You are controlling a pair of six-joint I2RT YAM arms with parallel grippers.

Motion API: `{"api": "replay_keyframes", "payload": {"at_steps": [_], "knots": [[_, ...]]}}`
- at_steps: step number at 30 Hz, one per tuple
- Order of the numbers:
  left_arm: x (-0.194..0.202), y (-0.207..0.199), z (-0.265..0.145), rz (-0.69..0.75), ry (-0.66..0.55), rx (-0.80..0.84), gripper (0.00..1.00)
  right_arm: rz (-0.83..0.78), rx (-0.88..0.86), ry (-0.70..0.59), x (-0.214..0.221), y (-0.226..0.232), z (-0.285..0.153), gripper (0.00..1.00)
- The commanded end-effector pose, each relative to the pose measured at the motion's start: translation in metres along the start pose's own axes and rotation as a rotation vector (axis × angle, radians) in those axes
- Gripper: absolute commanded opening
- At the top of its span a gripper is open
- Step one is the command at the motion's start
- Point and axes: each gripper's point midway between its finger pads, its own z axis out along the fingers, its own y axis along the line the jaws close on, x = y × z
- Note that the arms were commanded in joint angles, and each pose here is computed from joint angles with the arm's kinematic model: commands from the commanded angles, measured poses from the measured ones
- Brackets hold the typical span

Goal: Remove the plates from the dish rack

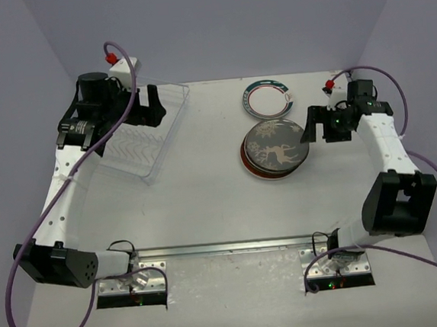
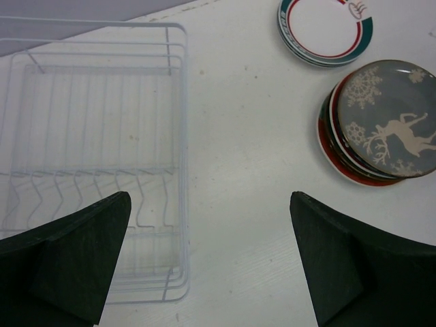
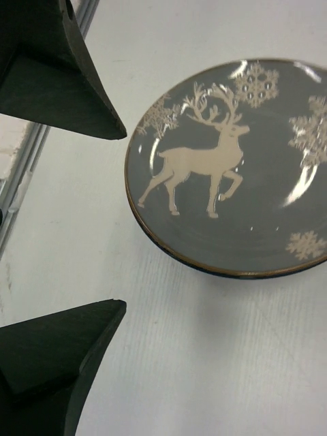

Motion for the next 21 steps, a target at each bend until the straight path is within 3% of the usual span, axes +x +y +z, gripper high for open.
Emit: {"api": "replay_keyframes", "payload": {"at_steps": [1,5,13,21], "knots": [[0.002,0.019,-0.007,0.018,-0.015,-0.111,1.0,-0.18,-0.088,-0.257,-0.032,0.045,-0.037,0.99],[0.022,0.033,-0.01,0.02,-0.004,-0.196,1.0,-0.221,-0.093,-0.402,-0.028,0.058,-0.05,0.99],[0.043,0.048,-0.03,0.049,-0.06,-0.306,1.0,-0.248,0.07,-0.552,-0.008,0.033,-0.055,0.99],[0.052,0.048,-0.036,0.04,-0.092,-0.317,1.0,-0.219,0.136,-0.586,0.001,0.023,-0.058,0.99]]}}
